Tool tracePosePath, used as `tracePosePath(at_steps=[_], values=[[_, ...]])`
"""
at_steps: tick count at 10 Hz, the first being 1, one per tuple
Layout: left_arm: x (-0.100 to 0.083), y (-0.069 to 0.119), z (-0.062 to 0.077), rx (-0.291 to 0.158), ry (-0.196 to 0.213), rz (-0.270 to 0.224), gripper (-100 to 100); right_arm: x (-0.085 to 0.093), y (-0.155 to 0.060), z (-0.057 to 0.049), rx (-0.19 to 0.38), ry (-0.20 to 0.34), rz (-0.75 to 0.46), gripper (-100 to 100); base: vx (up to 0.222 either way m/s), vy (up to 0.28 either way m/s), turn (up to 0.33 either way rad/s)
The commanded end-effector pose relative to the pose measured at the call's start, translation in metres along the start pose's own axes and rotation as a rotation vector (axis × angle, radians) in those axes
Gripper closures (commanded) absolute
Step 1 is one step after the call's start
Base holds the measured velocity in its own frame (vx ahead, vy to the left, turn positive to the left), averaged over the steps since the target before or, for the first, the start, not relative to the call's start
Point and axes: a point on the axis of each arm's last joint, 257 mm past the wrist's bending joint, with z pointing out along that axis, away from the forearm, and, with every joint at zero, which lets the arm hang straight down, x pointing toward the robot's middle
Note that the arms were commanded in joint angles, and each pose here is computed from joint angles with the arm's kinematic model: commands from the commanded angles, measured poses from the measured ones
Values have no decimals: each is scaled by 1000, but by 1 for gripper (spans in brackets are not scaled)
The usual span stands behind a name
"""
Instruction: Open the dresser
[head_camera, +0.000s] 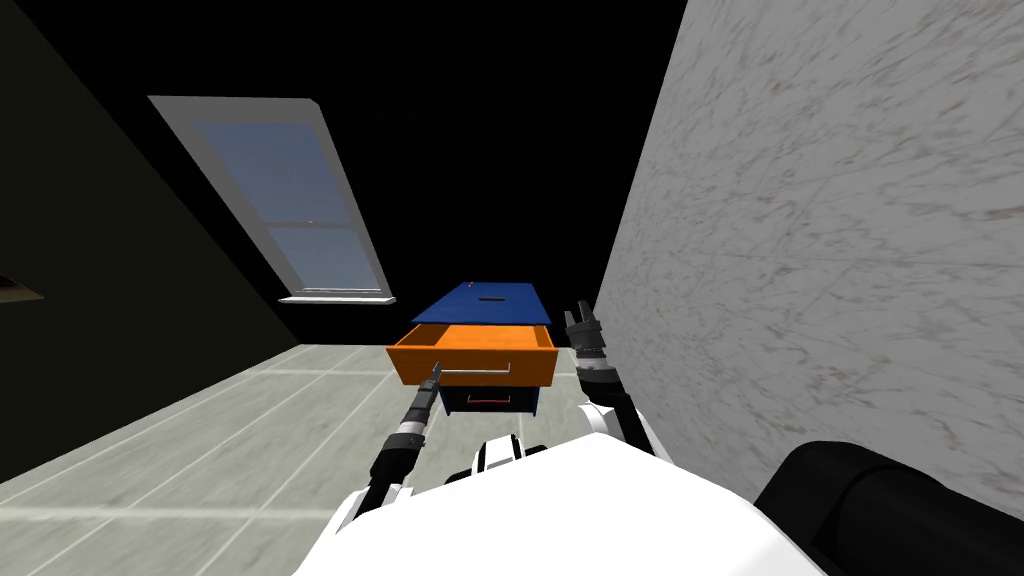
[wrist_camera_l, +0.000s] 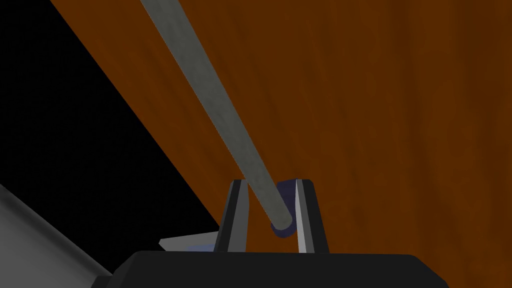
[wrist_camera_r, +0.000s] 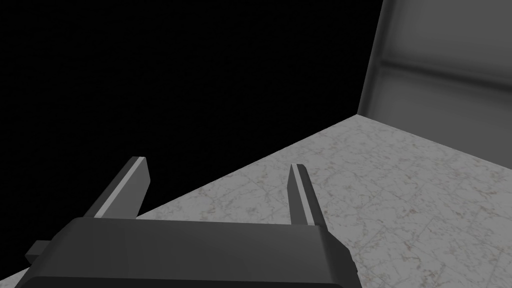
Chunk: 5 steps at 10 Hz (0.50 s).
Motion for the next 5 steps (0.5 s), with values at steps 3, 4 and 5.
tracePosePath(at_steps=[3, 4, 5], values=[[2, 2, -11, -7, 12, 2, 100, 0, 0, 0, 0, 0, 0, 0, -187, 31, 30], [-5, -12, -5, 7, 6, 1, -100, 0, 0, 0, 0, 0, 0, 0, -101, 3, -26], [-5, -13, -5, 8, 6, 1, -100, 0, 0, 0, 0, 0, 0, 0, 2, -10, -10]])
